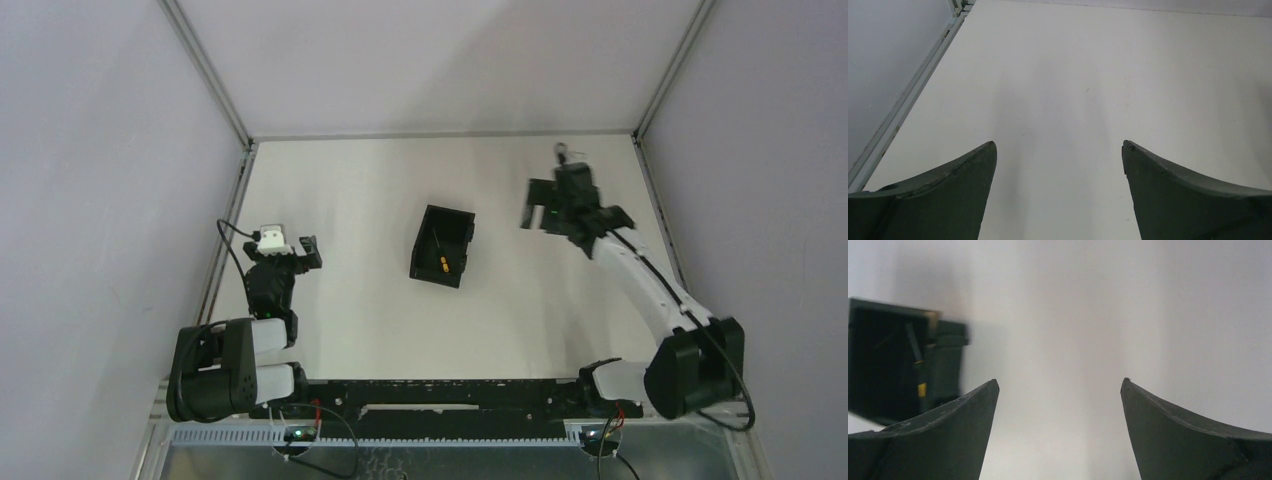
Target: Put the screwdriver in the bin
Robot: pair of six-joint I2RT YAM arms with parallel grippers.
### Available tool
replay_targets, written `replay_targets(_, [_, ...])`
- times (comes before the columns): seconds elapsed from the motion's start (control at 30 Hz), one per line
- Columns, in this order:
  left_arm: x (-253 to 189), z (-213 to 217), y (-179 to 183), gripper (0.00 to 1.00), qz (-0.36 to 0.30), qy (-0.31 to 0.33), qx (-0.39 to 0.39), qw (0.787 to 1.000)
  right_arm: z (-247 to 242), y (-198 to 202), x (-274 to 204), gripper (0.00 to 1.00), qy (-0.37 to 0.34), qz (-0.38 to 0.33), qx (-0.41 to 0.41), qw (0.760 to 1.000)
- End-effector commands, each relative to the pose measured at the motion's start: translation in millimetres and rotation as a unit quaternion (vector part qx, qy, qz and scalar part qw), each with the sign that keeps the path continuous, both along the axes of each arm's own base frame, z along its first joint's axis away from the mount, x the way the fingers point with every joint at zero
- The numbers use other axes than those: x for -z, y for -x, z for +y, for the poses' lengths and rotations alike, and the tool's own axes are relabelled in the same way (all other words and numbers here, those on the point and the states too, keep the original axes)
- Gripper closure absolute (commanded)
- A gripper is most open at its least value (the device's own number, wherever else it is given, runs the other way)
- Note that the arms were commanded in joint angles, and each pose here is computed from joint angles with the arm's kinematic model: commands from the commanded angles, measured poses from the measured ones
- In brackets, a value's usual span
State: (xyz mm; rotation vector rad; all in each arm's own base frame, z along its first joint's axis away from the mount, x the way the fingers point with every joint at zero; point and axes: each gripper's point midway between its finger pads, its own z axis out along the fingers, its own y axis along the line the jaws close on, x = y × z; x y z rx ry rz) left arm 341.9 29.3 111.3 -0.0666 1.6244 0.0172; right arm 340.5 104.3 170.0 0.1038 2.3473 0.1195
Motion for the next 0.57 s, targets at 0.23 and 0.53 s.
replay_targets(0.23, [-27, 1, -11, 0.00, -0.039, -0.014, 0.000, 0.999, -104, 33, -16, 0.00, -0.011, -0.081, 0.063, 0.995])
replay_targets(0.53, [-27, 1, -11, 0.00, -0.039, -0.014, 0.000, 0.999, -104, 34, -15, 0.01, -0.009, -0.077, 0.061, 0.995])
